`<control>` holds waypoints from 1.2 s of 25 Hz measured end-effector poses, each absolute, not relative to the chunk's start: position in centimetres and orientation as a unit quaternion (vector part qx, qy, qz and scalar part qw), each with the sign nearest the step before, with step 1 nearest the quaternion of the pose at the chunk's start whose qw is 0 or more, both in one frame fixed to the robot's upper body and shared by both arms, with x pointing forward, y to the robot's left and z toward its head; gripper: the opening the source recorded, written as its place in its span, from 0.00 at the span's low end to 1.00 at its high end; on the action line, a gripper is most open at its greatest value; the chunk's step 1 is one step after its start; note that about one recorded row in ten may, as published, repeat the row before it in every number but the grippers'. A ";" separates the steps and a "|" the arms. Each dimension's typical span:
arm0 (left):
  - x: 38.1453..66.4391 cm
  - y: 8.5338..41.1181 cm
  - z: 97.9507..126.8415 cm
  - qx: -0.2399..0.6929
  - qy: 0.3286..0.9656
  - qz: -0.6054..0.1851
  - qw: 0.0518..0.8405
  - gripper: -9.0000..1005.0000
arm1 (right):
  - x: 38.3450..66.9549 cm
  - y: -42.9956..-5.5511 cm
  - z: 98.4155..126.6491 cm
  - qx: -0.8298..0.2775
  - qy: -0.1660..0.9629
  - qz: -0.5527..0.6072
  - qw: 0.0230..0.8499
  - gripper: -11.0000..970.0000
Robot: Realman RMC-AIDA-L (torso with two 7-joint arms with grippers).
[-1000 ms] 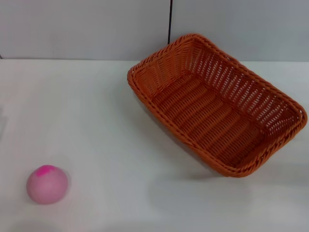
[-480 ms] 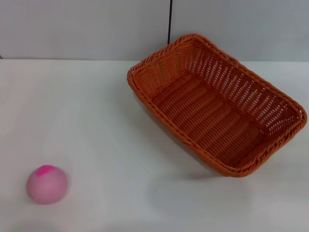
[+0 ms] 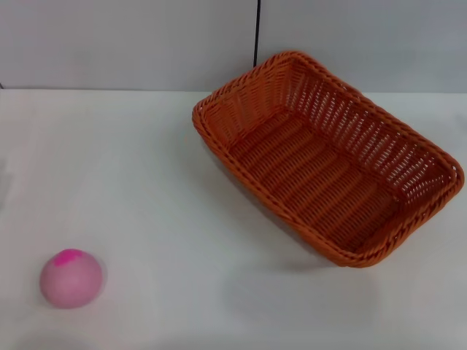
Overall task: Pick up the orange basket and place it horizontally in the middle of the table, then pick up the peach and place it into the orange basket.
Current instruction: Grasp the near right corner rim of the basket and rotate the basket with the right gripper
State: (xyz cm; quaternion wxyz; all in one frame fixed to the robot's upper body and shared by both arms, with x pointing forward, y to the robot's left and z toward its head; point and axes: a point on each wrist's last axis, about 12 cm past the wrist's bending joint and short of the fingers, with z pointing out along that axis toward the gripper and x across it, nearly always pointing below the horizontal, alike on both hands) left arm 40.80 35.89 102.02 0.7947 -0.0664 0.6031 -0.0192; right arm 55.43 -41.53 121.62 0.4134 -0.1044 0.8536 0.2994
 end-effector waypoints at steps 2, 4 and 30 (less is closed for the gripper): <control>40.9 35.8 102.0 -0.066 0.603 -0.022 0.794 0.80 | 56.8 -40.3 122.7 -0.126 0.874 0.292 0.366 0.85; 40.8 35.8 102.0 -0.067 0.604 -0.022 0.794 0.80 | 58.1 -38.5 123.0 -0.149 0.892 0.290 0.312 0.85; 41.8 36.3 102.0 -0.063 0.612 -0.012 0.789 0.79 | 63.1 -27.6 114.1 -0.159 0.926 0.250 0.236 0.84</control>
